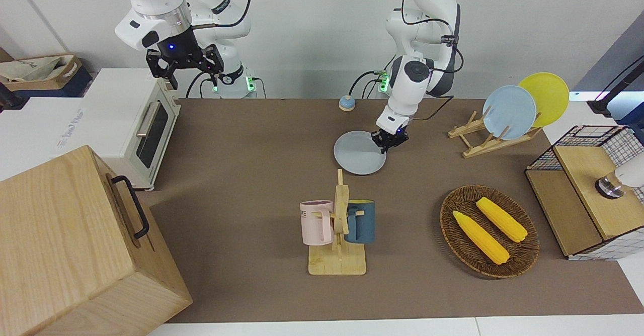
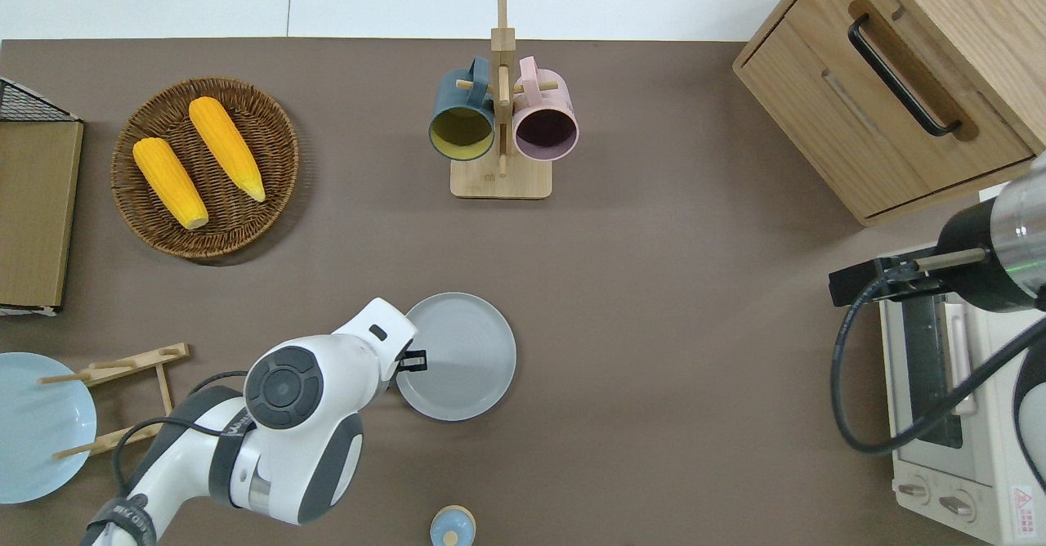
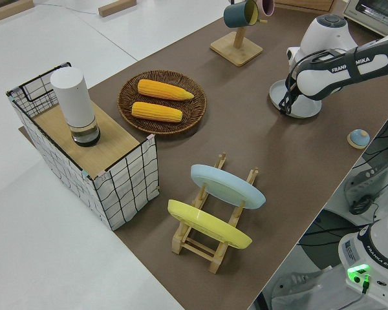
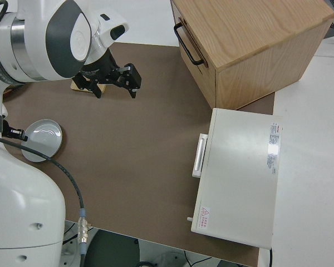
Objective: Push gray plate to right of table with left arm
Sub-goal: 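Push the gray plate with the left gripper across the table toward the toaster oven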
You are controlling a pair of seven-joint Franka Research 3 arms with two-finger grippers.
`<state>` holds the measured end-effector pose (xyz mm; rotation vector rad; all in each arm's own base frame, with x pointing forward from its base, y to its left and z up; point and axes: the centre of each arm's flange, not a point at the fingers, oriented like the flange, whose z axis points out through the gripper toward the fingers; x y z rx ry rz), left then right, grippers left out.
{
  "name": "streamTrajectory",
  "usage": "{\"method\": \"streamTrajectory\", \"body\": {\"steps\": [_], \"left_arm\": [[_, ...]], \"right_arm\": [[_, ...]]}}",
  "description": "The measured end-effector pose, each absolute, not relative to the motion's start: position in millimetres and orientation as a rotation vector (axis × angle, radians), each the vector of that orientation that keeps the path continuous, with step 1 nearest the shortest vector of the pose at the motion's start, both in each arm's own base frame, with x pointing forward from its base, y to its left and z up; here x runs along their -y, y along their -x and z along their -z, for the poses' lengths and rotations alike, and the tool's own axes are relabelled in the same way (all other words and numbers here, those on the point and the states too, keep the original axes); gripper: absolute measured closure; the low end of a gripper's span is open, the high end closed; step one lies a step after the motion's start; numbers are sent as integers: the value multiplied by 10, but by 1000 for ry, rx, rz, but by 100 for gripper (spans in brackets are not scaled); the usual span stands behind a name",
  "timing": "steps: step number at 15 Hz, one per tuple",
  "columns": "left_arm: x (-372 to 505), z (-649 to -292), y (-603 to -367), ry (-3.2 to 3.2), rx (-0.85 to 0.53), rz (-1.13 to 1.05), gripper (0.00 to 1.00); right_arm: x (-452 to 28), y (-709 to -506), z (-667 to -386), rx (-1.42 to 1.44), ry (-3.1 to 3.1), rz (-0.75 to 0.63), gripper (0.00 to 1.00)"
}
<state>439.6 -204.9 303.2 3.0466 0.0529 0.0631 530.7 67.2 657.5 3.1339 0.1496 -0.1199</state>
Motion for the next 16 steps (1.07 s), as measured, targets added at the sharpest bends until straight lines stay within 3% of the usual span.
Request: {"method": "streamTrajectory", "body": {"steps": [8,16], "left_arm": [[3519,-3001,-4528,-2993,-122,-86,96],[4387,-2988,-4633,-2932,-198,-67,96]], "right_arm": [[-672,-5307,-6575,-150,-3134,120,1],[-672,-5307,-6575,-150,-3134,120,1]]}}
